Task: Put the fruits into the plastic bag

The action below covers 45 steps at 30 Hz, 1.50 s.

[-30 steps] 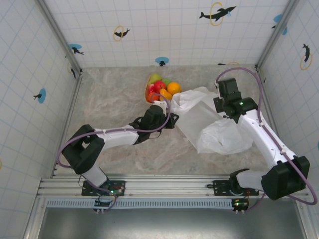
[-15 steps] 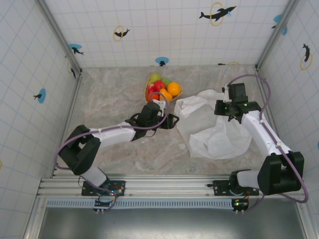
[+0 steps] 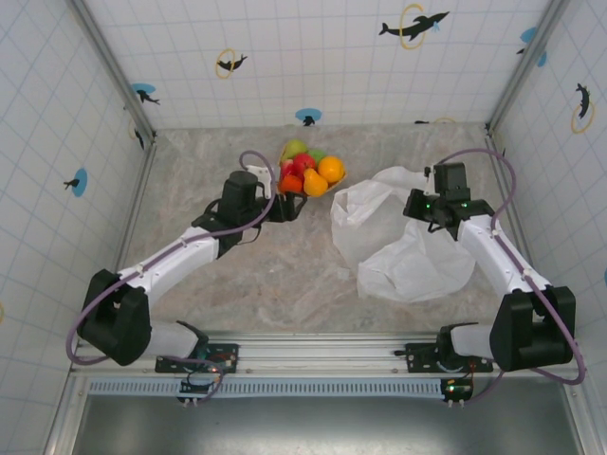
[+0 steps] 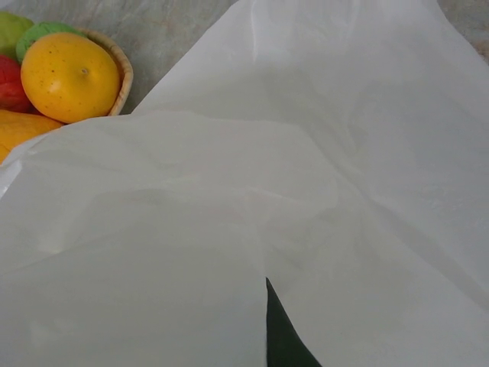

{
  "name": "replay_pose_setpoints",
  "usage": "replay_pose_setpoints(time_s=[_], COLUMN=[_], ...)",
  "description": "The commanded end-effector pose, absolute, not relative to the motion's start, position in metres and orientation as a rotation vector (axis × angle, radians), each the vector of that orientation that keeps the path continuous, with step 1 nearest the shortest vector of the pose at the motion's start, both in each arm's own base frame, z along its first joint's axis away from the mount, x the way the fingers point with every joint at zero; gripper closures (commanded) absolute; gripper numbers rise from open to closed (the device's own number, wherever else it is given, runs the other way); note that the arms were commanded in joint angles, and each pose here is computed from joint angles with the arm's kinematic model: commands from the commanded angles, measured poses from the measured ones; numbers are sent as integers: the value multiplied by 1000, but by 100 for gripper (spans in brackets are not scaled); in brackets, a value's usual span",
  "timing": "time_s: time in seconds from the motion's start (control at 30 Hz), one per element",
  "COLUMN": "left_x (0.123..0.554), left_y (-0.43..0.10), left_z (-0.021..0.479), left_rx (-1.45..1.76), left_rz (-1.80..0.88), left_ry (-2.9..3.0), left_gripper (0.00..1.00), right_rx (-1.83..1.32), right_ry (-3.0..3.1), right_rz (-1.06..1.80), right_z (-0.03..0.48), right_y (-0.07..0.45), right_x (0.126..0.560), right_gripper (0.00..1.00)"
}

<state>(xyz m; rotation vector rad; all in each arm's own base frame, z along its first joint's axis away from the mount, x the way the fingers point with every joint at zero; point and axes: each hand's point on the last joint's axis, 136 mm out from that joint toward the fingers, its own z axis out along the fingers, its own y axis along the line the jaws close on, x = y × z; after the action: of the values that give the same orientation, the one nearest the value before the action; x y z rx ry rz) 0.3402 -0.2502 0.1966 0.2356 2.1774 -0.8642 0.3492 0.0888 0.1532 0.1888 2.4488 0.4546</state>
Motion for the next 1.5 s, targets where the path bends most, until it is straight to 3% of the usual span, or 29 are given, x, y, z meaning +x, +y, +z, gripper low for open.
replay_pose_setpoints(time_s=[0.0,0.27,0.63,0.9,1.33,1.47], left_x=[364,411,448,450,451,451], left_y=[-226,-175,-167,-199,-220,-236], left_z=[205,212,179,166,143,146], left_rx=[158,-76,-106,-11,112,164], left_rz=[-762,-710,-592,-734,-568,-629], left_ry=[2186,2173,2287,2326,2396,2396], left_gripper=[19,19,19,19,19,20], right_rx=[202,171,117,131,117,110], right_ry=[2397,2398,2417,2417,2416,2419], right_rz=[490,483,431,431,432,436], right_z=[162,159,166,166,164,162], right_y=[90,90,87,87,88,89], right_x=[353,350,351,350,349,349], right_gripper=[100,100,100,100,100,100])
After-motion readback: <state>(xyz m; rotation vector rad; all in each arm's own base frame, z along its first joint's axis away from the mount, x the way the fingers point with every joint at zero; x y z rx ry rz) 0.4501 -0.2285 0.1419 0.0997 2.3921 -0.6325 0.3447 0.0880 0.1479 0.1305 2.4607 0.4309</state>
